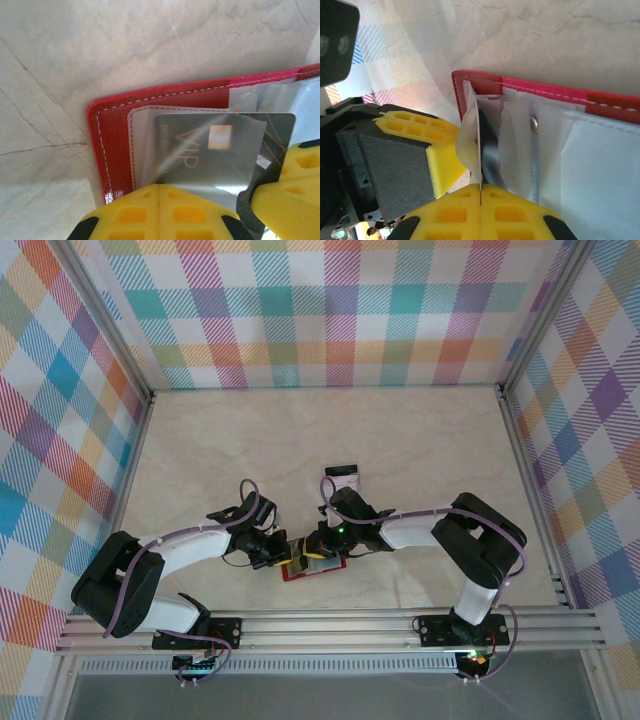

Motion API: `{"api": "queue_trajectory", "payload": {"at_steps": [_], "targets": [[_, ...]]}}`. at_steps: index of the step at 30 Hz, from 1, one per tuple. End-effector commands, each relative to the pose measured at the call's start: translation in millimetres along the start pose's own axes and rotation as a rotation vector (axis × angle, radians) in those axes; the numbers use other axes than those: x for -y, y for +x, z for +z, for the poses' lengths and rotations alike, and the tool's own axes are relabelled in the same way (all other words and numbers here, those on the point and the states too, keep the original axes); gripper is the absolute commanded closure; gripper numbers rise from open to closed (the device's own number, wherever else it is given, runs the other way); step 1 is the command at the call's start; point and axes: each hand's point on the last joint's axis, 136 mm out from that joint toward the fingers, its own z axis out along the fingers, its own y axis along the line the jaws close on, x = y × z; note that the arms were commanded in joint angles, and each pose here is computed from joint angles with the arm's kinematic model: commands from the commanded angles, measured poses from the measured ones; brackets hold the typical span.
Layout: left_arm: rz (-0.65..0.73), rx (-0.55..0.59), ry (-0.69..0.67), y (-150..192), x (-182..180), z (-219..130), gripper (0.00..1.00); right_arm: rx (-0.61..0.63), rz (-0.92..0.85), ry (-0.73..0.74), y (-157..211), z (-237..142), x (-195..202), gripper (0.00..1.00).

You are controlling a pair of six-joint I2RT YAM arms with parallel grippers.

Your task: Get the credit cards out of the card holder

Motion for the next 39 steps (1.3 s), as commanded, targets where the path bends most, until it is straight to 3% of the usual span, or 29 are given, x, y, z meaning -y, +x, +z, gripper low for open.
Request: {"api": "queue_trajectory", "payload": {"at_steps": [1,14,23,33,39], "targets": [[-0.036,-0.048,-0.151,15,-37,4,1.00,0.025,-0.033,-0.019,-4,-9,-9,0.97],[-0.025,-0.040,-0.153,12,-34,1,1.00,0.094,-0.067,0.145,-5,-43,9,0.99],[0.035,-0.006,-0.084,-3,-6,-7,0.99,0.177,-0.187,0.247,-13,-84,-2,1.00],[0.095,0.080,-0.037,-19,19,-32,0.93,0.171,-0.515,0.483,-26,-122,-3,1.00],[0.100,0.129,-0.061,-23,16,-41,0.90,0.042,-0.859,0.629,-33,-131,5,1.00]]}}
